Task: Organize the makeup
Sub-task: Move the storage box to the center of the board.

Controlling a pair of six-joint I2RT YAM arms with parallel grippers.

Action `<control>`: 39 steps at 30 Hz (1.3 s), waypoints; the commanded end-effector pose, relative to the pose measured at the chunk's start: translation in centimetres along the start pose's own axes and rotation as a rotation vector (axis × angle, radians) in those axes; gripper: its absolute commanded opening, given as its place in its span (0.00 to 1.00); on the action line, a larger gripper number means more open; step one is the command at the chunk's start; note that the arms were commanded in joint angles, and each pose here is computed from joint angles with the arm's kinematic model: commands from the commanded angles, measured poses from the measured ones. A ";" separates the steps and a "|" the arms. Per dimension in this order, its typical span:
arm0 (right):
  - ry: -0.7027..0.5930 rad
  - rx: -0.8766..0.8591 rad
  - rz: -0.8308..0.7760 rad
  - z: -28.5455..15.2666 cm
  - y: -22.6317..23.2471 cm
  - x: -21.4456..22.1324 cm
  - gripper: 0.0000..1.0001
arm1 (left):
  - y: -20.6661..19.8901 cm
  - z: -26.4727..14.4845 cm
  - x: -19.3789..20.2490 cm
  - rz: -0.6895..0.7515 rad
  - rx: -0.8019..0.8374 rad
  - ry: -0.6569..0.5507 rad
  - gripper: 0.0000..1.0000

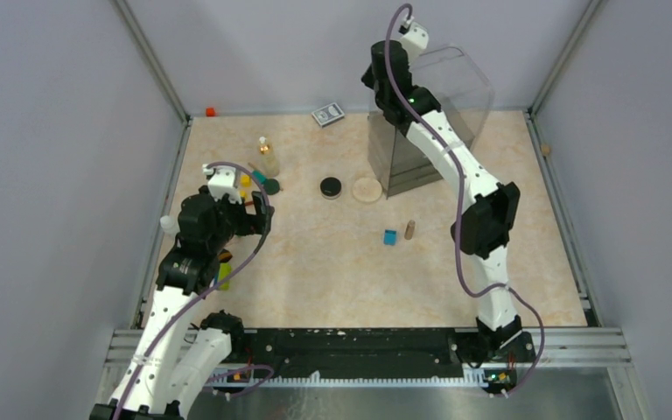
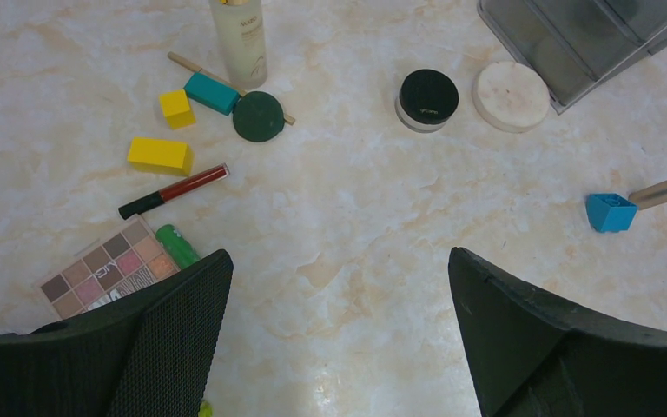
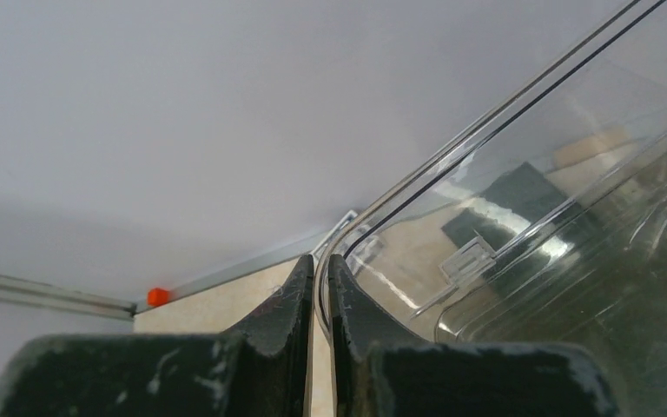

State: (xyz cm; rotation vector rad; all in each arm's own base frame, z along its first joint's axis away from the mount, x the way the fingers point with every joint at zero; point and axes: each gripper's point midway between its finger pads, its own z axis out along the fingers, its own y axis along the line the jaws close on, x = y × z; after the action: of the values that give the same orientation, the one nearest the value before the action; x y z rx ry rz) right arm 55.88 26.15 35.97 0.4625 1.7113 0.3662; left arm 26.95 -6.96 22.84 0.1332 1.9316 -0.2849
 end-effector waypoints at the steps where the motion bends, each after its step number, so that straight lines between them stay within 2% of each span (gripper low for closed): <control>1: 0.084 -0.094 0.030 -0.4 3.9 4.5 0.00 | 0.0 0.1 -1.1 0.004 -0.003 -0.055 0.99; 6: 0.059 -0.127 -0.044 -1.2 4.6 3.7 0.00 | 0.0 0.4 -0.8 0.002 -0.001 -0.044 0.99; 7: 0.051 -0.135 -0.080 -1.5 4.6 3.2 0.03 | 0.1 0.5 -0.7 0.002 -0.002 -0.039 0.99; 9: 0.029 -0.138 -0.151 -2.3 4.3 1.9 0.11 | 0.0 0.6 -0.7 0.002 -0.002 -0.037 0.99; 13: -0.050 -0.100 -0.273 -4.5 2.6 -2.3 0.37 | 0.0 0.7 -0.6 0.001 0.001 -0.031 0.99; 15: -0.083 -0.098 -0.299 -5.7 1.5 -4.8 0.47 | 0.1 0.8 -0.6 0.001 -0.002 -0.030 0.99; 20: -0.138 -0.110 -0.273 -8.3 -3.2 -11.5 0.56 | 0.0 0.9 -0.5 0.001 0.001 -0.025 0.99; 24: -0.154 -0.056 -0.259 -8.2 -9.9 -15.2 0.59 | 0.0 0.9 -0.5 0.002 0.003 -0.025 0.99; 30: 0.042 -0.079 -0.298 -5.4 -17.0 -14.0 0.64 | -0.2 0.9 -0.4 0.001 0.015 -0.022 0.99; 34: 0.142 -0.195 -0.309 -3.8 -17.9 -11.7 0.68 | -0.3 1.0 -0.3 0.001 0.019 -0.019 0.99; 39: 0.157 -0.307 -0.222 -2.4 -19.5 -11.5 0.70 | -0.3 1.0 -0.3 0.000 0.021 -0.019 0.99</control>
State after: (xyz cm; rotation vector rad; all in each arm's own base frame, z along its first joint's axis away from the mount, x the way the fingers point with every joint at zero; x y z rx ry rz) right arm 53.23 2.73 36.41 0.1175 1.8425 0.3139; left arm 27.33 -7.17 21.88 0.1386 1.9583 -0.2917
